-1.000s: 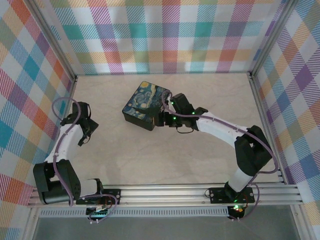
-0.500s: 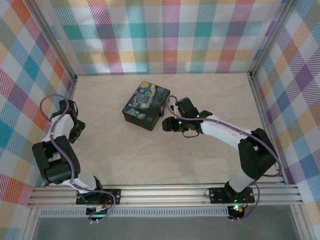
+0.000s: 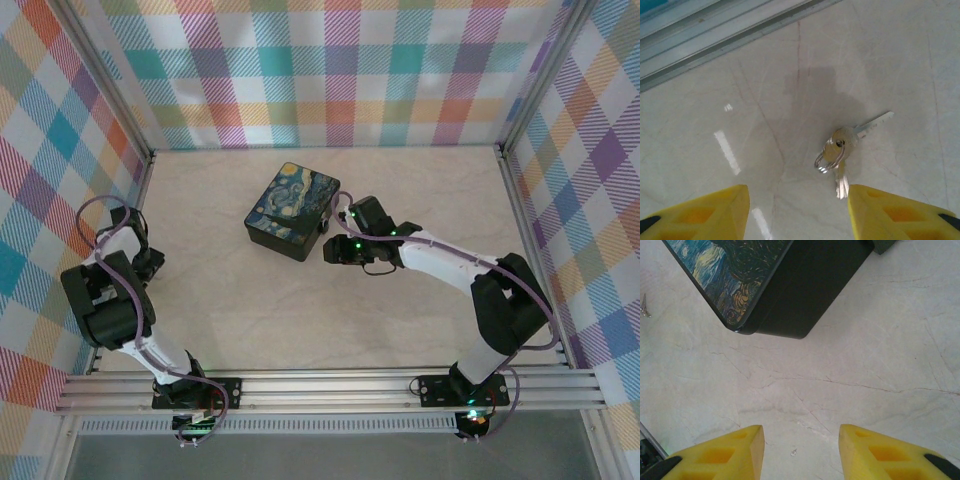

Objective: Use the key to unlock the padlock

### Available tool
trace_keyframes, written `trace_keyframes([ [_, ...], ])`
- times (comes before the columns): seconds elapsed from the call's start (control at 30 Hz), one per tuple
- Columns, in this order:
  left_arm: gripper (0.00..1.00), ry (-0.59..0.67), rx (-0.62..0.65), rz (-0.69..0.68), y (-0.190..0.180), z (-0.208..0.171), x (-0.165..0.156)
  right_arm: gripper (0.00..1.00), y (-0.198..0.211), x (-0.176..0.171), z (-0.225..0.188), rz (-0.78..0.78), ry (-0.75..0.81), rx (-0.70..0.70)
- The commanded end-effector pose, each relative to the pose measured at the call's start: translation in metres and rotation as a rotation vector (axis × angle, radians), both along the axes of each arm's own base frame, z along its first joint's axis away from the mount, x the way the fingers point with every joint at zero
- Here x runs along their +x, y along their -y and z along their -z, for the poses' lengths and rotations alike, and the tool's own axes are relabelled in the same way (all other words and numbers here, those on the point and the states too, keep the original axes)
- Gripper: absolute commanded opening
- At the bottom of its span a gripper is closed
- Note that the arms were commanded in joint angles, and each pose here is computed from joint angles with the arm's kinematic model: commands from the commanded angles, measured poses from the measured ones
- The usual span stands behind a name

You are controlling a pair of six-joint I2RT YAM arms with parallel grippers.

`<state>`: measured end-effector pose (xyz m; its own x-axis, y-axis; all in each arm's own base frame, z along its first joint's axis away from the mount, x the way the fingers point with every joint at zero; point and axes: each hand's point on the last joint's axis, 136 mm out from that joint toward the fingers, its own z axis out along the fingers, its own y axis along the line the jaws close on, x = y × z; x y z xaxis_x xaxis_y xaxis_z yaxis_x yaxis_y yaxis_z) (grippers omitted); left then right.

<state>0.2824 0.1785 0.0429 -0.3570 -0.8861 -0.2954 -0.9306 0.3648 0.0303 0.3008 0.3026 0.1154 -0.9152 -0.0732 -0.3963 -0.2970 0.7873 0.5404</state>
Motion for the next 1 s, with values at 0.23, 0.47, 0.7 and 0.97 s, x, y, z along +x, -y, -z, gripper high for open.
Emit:
trace_keyframes([
  [0.23,0.45,0.004,-0.006,0.031,-0.011,0.008,0.014,0.42,-0.01,0.005,-0.009,-0.026,0.003,0.031],
  [0.47,0.43,0.009,0.003,0.034,-0.014,0.008,0.019,0.4,-0.012,0.007,-0.012,-0.032,0.013,0.032],
  [0.7,0.41,-0.007,0.015,0.045,-0.018,0.01,0.022,0.39,-0.012,0.004,-0.007,-0.035,0.0,0.034],
  [0.97,0.35,0.002,0.003,0.046,-0.017,0.012,0.025,0.37,-0.007,0.001,-0.01,-0.026,0.006,0.027],
])
